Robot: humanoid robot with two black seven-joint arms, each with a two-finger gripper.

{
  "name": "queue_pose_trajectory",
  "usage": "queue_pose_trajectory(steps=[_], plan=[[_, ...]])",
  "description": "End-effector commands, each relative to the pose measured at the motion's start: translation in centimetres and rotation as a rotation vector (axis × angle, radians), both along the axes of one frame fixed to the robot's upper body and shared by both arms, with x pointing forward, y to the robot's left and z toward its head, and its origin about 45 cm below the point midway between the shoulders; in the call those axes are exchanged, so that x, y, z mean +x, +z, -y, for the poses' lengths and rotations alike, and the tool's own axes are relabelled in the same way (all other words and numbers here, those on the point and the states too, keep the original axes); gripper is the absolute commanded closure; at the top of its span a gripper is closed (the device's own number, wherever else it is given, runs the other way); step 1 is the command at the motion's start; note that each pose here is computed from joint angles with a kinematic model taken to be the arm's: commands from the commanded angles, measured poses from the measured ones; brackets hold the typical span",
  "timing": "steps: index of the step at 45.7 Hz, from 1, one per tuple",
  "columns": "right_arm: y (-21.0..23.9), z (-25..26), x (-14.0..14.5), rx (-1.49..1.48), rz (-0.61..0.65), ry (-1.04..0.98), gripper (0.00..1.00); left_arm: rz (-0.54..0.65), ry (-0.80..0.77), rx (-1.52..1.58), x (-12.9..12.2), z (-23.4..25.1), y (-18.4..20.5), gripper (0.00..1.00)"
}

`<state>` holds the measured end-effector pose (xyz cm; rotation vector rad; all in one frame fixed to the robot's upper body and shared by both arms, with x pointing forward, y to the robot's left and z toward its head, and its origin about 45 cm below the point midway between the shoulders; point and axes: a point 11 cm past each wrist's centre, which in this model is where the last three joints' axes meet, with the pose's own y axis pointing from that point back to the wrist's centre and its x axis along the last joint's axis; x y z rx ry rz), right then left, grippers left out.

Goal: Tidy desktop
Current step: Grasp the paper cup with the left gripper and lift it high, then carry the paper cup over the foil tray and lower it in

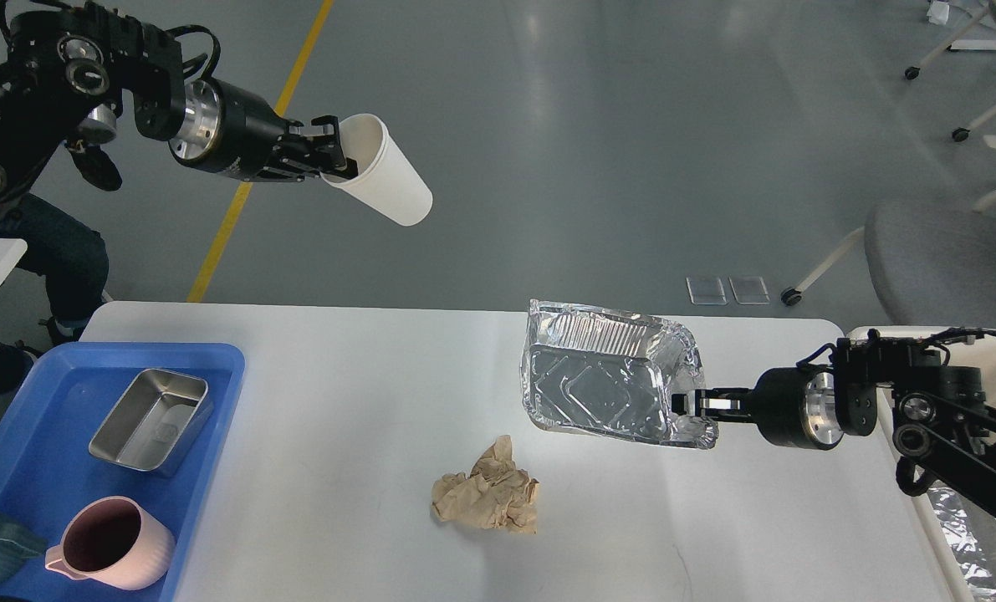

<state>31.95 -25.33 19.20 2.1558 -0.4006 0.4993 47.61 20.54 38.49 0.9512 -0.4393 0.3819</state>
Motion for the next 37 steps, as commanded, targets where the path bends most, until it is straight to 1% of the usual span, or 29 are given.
queue_pose_trajectory(steps=[1,6,18,24,28,37], plan=[[-0.1,0.0,0.0,-0.001,-0.002,0.001,1.00,0.033,-0.045,-0.009,0.0,3.1,3.3,1.00],[-0.2,0.0,-0.1,-0.003,-0.006,0.003,1.00,0.063,-0.099,-0.026,-0.2,6.1,5.4,1.00],[-0.6,-0.1,-0.3,-0.008,-0.018,0.007,1.00,0.076,-0.244,-0.036,-1.9,14.5,6.7,1.00],[-0.9,-0.3,-0.6,-0.017,-0.027,0.019,1.00,0.055,-0.316,-0.039,-3.3,19.1,6.0,1.00],[-0.9,-0.6,-0.5,-0.014,-0.026,0.024,1.00,0.034,-0.352,-0.032,-4.2,21.4,5.1,1.00],[-0.6,-1.3,0.3,-0.016,-0.011,0.035,1.00,-0.014,-0.410,0.087,-5.9,24.0,1.0,1.00]])
